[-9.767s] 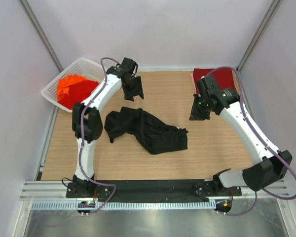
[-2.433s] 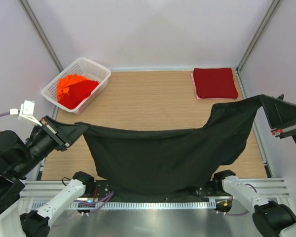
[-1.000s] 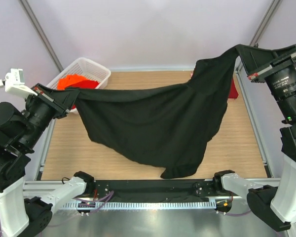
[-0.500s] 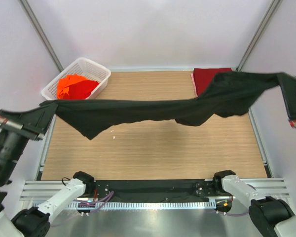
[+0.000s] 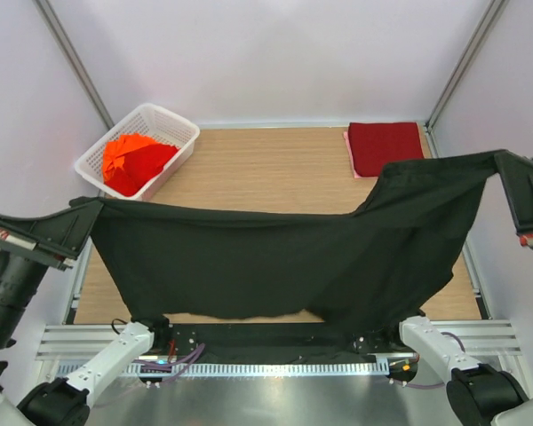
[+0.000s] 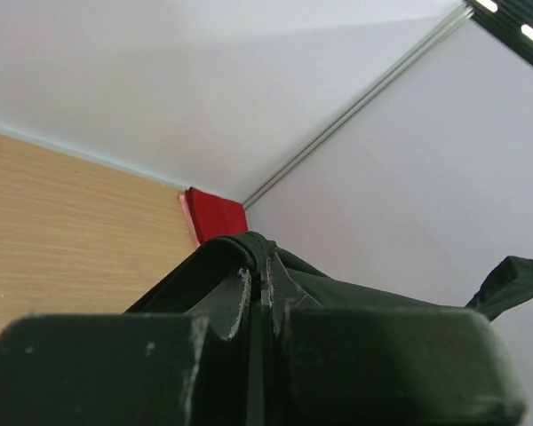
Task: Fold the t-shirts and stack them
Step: Flatten the tshirt out
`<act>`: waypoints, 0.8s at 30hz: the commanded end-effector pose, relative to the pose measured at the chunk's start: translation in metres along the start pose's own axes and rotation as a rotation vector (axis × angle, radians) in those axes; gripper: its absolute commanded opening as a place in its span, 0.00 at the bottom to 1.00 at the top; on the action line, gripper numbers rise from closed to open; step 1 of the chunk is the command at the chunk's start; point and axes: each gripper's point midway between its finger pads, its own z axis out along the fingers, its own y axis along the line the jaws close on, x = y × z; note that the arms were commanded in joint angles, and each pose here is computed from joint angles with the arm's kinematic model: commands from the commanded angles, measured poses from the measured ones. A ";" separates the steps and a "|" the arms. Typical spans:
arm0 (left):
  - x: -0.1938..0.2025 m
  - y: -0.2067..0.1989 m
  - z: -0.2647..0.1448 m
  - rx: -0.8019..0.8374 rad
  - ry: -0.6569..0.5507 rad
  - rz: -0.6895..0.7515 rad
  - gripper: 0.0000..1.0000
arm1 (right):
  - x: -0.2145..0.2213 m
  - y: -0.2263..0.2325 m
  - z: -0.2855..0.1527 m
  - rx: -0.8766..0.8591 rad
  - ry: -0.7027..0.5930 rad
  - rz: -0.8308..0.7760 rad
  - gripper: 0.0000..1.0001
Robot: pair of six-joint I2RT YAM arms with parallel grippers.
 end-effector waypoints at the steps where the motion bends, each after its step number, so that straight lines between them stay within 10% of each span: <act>1: 0.013 0.010 0.037 -0.040 0.039 0.033 0.00 | 0.014 -0.025 0.039 0.033 0.023 -0.003 0.01; 24: 0.206 0.314 0.249 -0.736 0.389 0.206 0.00 | 0.280 -0.402 0.193 0.535 0.414 -0.209 0.01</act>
